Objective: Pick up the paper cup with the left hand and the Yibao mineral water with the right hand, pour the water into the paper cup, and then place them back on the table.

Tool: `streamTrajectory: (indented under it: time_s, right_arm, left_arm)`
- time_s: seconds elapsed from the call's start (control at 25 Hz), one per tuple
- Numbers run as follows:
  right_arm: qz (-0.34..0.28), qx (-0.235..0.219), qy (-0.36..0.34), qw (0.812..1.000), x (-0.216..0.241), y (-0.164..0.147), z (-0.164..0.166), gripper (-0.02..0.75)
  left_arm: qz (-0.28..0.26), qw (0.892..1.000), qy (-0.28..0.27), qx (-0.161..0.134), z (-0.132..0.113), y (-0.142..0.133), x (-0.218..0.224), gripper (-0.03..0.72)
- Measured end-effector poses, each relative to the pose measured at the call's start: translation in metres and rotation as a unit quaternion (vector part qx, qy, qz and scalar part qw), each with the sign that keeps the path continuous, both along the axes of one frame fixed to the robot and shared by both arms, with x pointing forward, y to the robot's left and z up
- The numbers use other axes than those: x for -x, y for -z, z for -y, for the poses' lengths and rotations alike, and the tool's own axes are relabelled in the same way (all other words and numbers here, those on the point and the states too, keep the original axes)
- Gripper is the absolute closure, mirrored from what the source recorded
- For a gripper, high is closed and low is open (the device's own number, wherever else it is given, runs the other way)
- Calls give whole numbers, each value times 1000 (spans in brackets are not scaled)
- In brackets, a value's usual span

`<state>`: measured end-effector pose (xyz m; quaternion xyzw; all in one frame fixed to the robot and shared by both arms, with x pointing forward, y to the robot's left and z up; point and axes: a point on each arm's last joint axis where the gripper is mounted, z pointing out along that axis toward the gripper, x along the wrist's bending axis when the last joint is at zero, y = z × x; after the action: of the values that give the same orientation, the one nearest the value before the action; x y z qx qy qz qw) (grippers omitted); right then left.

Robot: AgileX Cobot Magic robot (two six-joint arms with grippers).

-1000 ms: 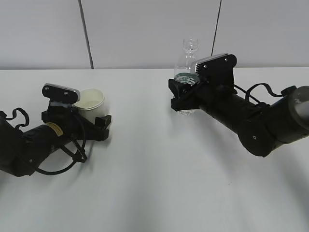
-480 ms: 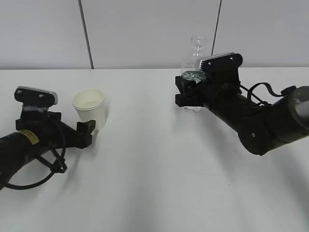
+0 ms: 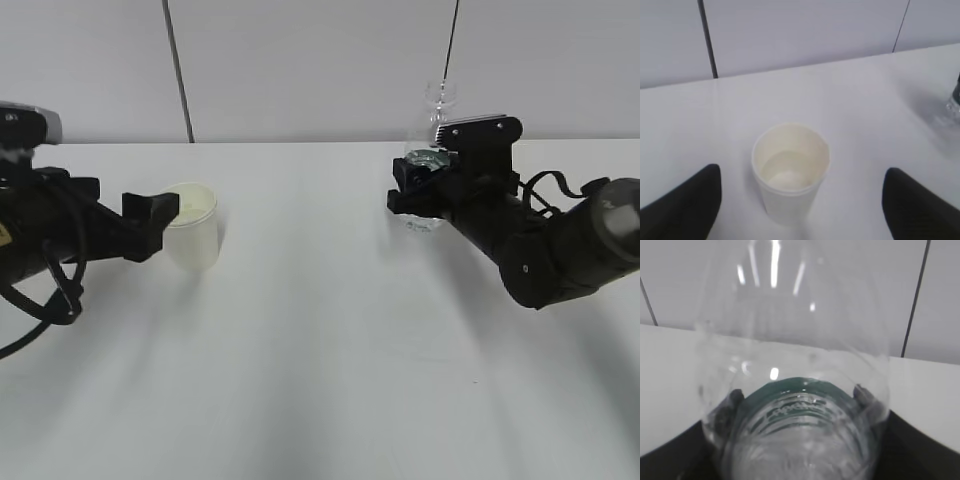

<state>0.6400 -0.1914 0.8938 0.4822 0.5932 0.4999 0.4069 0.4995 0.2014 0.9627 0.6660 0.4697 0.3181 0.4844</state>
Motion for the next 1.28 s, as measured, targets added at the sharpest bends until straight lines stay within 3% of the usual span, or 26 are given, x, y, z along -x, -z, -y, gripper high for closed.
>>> streamTrajectory:
  time_s: [0.44, 0.64, 0.96, 1.28]
  right_arm:
    - [-17, 7, -1, 1000, -9, 31, -2, 262]
    - [-10, 11, -11, 1000, -8, 33, -4, 257]
    - [-5, 14, -18, 1000, -8, 33, -5, 140]
    - [-31, 17, -18, 999, 5, 44, -2, 132]
  left_arm:
    - [12, 1000, -2, 4, -10, -43, 26, 102]
    - [7, 1000, -2, 2, -10, -42, 26, 102]
    - [6, 1000, -2, 1, -10, -42, 26, 104]
    - [6, 1000, -2, 1, -10, -42, 26, 104]
